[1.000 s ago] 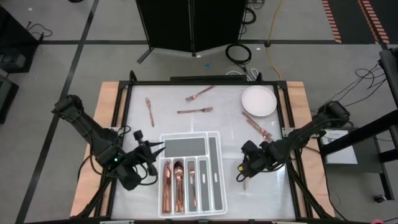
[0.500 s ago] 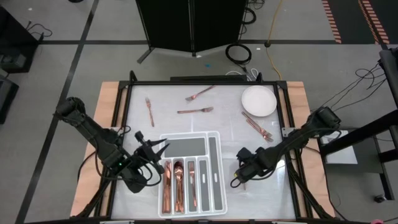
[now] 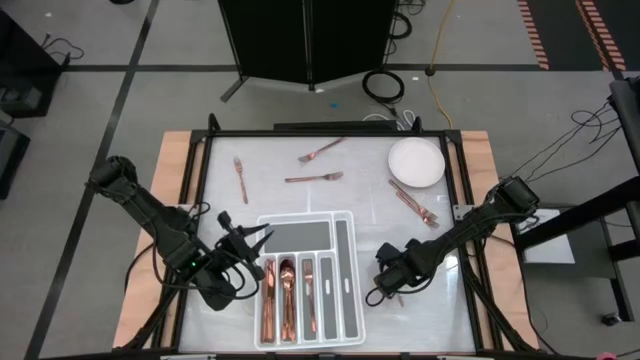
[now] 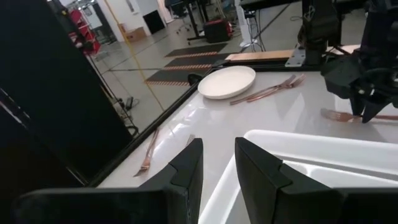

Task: Sort silverware
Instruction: Put the fork into the silverware tray

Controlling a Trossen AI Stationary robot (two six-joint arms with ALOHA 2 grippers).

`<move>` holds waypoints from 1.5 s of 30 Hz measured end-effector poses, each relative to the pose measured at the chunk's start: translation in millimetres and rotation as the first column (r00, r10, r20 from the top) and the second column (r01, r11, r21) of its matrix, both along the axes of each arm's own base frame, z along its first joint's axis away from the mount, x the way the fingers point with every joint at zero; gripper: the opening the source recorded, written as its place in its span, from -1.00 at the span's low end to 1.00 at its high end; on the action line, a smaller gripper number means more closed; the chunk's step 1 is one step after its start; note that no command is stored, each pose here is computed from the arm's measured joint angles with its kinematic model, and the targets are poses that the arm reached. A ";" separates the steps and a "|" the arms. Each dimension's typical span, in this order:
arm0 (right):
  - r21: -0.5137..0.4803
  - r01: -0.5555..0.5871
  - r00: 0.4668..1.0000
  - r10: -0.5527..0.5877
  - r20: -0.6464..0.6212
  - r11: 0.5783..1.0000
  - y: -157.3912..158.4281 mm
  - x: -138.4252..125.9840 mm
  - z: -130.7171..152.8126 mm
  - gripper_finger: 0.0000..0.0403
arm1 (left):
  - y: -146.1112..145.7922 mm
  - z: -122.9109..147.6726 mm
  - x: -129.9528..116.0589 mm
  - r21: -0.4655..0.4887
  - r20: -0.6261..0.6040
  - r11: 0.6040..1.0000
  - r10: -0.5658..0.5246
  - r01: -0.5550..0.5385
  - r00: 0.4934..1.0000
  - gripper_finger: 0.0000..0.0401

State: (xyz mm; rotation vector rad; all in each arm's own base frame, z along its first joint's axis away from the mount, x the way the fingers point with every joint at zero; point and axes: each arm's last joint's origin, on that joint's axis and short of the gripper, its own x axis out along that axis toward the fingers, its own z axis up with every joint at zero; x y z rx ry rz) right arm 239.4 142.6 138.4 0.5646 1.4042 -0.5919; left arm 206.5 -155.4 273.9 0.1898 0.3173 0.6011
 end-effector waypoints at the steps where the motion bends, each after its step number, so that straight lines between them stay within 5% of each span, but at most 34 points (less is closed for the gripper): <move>1: 0.001 -0.007 1.000 0.007 0.005 1.000 0.4 -0.6 1.6 -0.76 | -0.1 0.1 0.1 -0.001 0.001 1.000 0.000 0.000 1.000 -0.52; 3: -0.015 -0.026 0.999 0.026 0.026 1.000 0.8 -2.8 4.9 -0.93 | -0.5 0.5 0.5 -0.008 0.007 1.000 0.000 0.000 1.000 -0.52; 10: -0.059 -0.042 0.978 0.053 0.200 0.997 -2.3 -11.5 40.3 -0.99 | -6.9 -0.8 7.0 -0.066 0.012 0.997 -0.042 0.043 0.999 -0.52; 16: -0.126 -0.098 0.895 0.143 0.424 0.987 -5.5 -19.7 79.1 -0.99 | -12.6 -8.4 26.0 -0.071 -0.007 0.994 -0.081 0.080 0.997 -0.52; 20: -0.219 -0.189 0.742 0.285 0.607 0.957 -4.4 -11.5 104.9 -1.00 | -17.8 -12.8 49.7 -0.144 0.001 0.970 -0.198 0.196 0.980 -0.52; 24: -0.356 -0.288 0.500 0.457 0.736 0.889 1.0 6.7 128.2 -1.00 | -29.3 -23.3 74.8 -0.191 0.025 0.898 -0.398 0.395 0.917 -0.52; 28: -0.507 -0.327 0.266 0.592 0.760 0.798 6.0 22.0 143.3 -1.00 | -39.7 -27.8 92.2 -0.186 0.163 0.871 -0.430 0.456 0.888 -0.52; 32: -0.588 -0.363 0.101 0.657 0.747 0.723 6.1 36.9 145.9 -1.00 | -47.8 -36.3 103.5 -0.163 0.249 0.864 -0.432 0.477 0.867 -0.52; 36: -0.596 -0.408 0.014 0.658 0.753 0.691 3.2 49.2 141.4 -1.00 | -52.3 -39.1 107.0 -0.130 0.288 0.868 -0.430 0.480 0.856 -0.52; 42: -0.629 -0.415 -0.016 0.686 0.727 0.657 3.4 56.1 135.1 -1.00 | -48.2 -31.7 95.1 0.001 0.260 0.904 -0.412 0.427 0.873 -0.52; 45: -0.648 -0.409 -0.033 0.700 0.714 0.642 3.9 56.3 135.7 -1.00 | -38.6 -24.8 78.5 0.010 0.380 0.885 -0.434 0.466 0.817 -0.52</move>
